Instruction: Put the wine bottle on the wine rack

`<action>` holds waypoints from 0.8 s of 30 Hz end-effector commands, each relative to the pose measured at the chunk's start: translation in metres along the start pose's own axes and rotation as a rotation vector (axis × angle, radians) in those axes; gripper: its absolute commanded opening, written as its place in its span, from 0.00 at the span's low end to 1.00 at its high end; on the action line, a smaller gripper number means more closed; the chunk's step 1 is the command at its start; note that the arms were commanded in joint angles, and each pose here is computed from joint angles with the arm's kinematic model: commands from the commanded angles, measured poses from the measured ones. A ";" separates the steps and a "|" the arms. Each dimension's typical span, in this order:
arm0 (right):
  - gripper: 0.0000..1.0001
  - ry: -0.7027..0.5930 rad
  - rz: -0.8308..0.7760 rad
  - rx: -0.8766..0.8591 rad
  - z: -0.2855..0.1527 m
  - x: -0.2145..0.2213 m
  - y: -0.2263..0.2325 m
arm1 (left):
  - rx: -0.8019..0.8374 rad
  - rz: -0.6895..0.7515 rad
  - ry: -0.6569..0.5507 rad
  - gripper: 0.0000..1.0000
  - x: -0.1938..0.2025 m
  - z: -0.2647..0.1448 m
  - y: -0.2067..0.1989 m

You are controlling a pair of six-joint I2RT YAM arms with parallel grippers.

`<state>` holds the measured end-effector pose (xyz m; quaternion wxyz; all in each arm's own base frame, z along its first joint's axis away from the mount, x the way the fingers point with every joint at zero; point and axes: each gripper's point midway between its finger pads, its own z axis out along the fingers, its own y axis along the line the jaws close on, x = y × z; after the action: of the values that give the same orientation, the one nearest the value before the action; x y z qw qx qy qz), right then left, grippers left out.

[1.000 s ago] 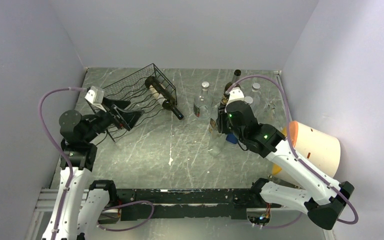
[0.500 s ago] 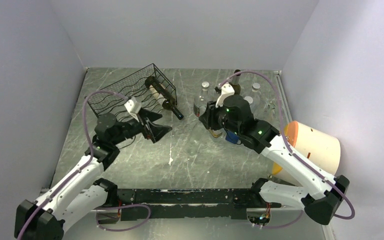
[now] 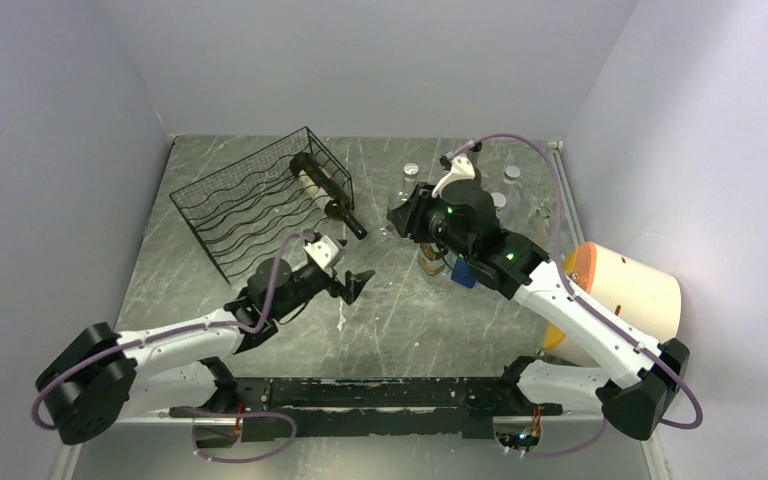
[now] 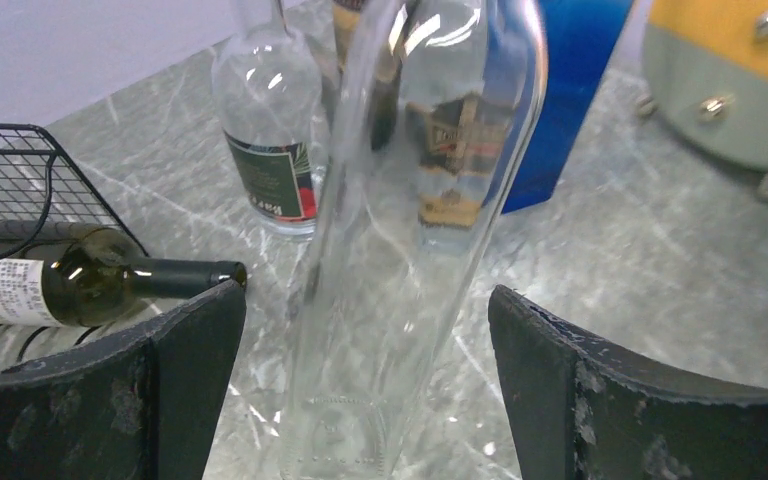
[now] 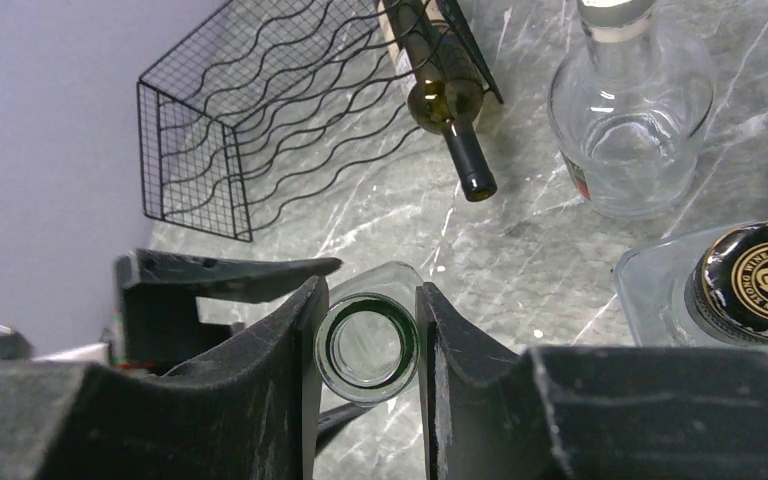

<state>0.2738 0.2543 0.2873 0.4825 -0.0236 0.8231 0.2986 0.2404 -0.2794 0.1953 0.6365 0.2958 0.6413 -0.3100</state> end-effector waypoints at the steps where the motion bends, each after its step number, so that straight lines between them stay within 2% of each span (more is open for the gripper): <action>1: 0.00 -0.163 0.130 -0.060 -0.014 -0.052 0.025 | -0.123 0.146 -0.080 0.95 -0.018 0.013 0.019; 3: 0.00 -0.163 0.135 -0.061 -0.017 -0.053 0.026 | -0.096 0.155 -0.078 0.95 -0.015 0.017 0.015; 4: 0.00 -0.163 0.137 -0.064 -0.018 -0.053 0.026 | -0.082 0.163 -0.080 0.99 -0.015 0.018 0.013; 6: 0.00 -0.164 0.141 -0.067 -0.020 -0.054 0.027 | -0.073 0.182 -0.065 0.92 -0.011 0.022 0.012; 9: 0.00 -0.163 0.148 -0.075 -0.023 -0.055 0.028 | -0.071 0.203 -0.037 0.86 -0.005 0.028 0.013; 17: 0.00 -0.141 0.166 -0.074 -0.022 -0.050 0.029 | -0.049 0.235 -0.027 0.76 -0.006 0.036 0.010; 20: 0.05 -0.129 0.162 -0.079 -0.022 -0.049 0.030 | -0.047 0.251 -0.024 0.58 -0.006 0.036 0.011; 21: 0.13 -0.123 0.156 -0.079 -0.022 -0.048 0.030 | -0.051 0.262 -0.024 0.49 -0.007 0.036 0.012; 23: 0.34 -0.105 0.129 -0.084 -0.023 -0.045 0.031 | -0.053 0.298 -0.019 0.17 -0.009 0.036 0.014; 24: 0.45 -0.095 0.106 -0.089 -0.024 -0.043 0.031 | -0.051 0.325 -0.014 0.08 -0.012 0.037 0.014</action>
<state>0.2751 0.2517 0.3061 0.4844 0.0261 0.8141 0.3192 0.2646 -0.2964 0.1751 0.6583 0.3769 0.6177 -0.2076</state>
